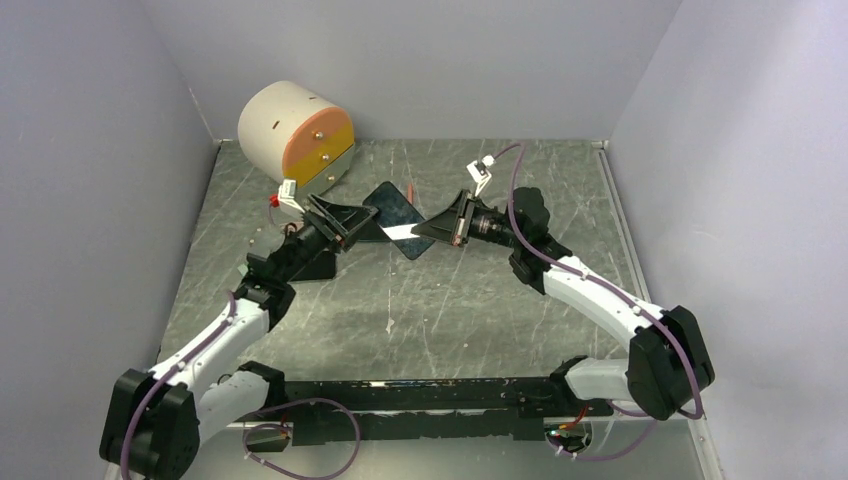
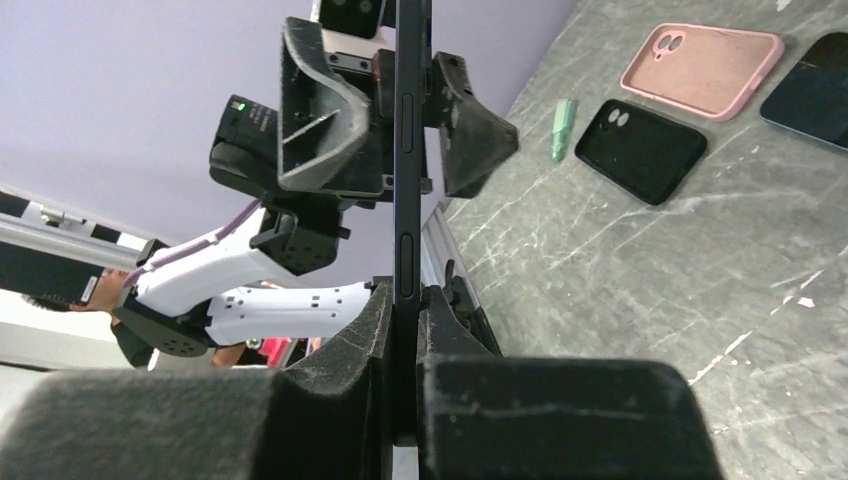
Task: Take the phone out of the phone case
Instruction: Place the phone at the center of the board.
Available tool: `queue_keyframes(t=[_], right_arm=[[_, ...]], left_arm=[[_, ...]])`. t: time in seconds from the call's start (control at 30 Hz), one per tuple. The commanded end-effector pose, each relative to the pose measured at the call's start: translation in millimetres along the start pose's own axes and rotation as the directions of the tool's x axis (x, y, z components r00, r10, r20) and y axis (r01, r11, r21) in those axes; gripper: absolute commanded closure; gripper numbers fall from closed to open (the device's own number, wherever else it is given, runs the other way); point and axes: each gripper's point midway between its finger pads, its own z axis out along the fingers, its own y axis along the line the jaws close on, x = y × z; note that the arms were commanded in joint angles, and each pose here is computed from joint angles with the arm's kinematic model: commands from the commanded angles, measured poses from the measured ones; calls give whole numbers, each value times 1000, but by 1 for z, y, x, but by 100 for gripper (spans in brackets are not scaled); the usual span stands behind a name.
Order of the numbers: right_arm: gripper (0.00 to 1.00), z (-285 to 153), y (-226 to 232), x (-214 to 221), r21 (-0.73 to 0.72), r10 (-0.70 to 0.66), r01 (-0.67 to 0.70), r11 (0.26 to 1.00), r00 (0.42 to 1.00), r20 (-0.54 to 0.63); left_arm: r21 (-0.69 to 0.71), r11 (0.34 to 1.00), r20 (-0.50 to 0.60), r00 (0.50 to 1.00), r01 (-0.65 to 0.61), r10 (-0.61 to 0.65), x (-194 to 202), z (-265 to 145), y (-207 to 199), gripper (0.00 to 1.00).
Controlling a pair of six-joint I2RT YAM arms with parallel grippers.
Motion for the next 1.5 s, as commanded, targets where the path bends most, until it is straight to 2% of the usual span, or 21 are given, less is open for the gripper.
queue_keyframes(t=[0.0, 0.13, 0.23, 0.43, 0.57, 0.63, 0.7, 0.77, 0.93, 1.07, 1.1, 1.13, 1.2, 1.47], right_arm=[[100, 5, 39, -19, -111, -82, 91, 990, 993, 81], [100, 4, 43, -18, -127, -75, 87, 988, 993, 94], [100, 4, 43, -17, -124, -73, 85, 989, 993, 96], [100, 5, 41, -16, -120, -76, 87, 989, 992, 96], [100, 4, 42, -17, -118, -88, 100, 988, 991, 99], [99, 4, 40, -17, -107, -98, 108, 988, 990, 101], [89, 2, 35, -16, -79, -105, 113, 990, 989, 99], [73, 0, 30, -17, -39, -121, 126, 991, 987, 107], [44, -12, 14, -21, 89, -191, 180, 980, 972, 136], [28, -27, -2, -25, 216, -264, 229, 949, 953, 148], [21, -32, -5, -26, 244, -280, 238, 940, 948, 152], [5, -37, -7, -27, 269, -299, 250, 930, 942, 156], [1, -48, -10, -30, 317, -333, 269, 910, 927, 171], [1, -95, -21, -45, 521, -481, 325, 789, 855, 195]], left_arm=[[141, 990, 33, 999, -28, 24, -6, 11, -44, 27], [153, 988, 34, 999, -15, 10, -4, 14, -47, 40], [170, 985, 25, 1000, -3, -1, -2, 14, -51, 53], [203, 979, -1, 1000, -29, 30, 6, 15, -61, 74], [213, 977, 19, 1000, -25, 22, 5, 12, -63, 94], [202, 979, 41, 999, -17, 8, 2, 9, -60, 97], [190, 982, 72, 997, -8, -6, -2, 4, -58, 98], [165, 986, 101, 995, 9, -26, -5, 1, -52, 98], [99, 994, 183, 981, 42, -60, -15, -7, -35, 98], [27, 997, 245, 967, 67, -72, -22, -11, -15, 97], [9, 997, 257, 963, 81, -80, -23, -11, -9, 98], [-14, 995, 268, 959, 98, -91, -24, -12, -1, 98], [-57, 988, 290, 949, 143, -121, -24, -13, 15, 98], [-237, 927, 424, 889, 290, -170, -30, -17, 82, 97]])
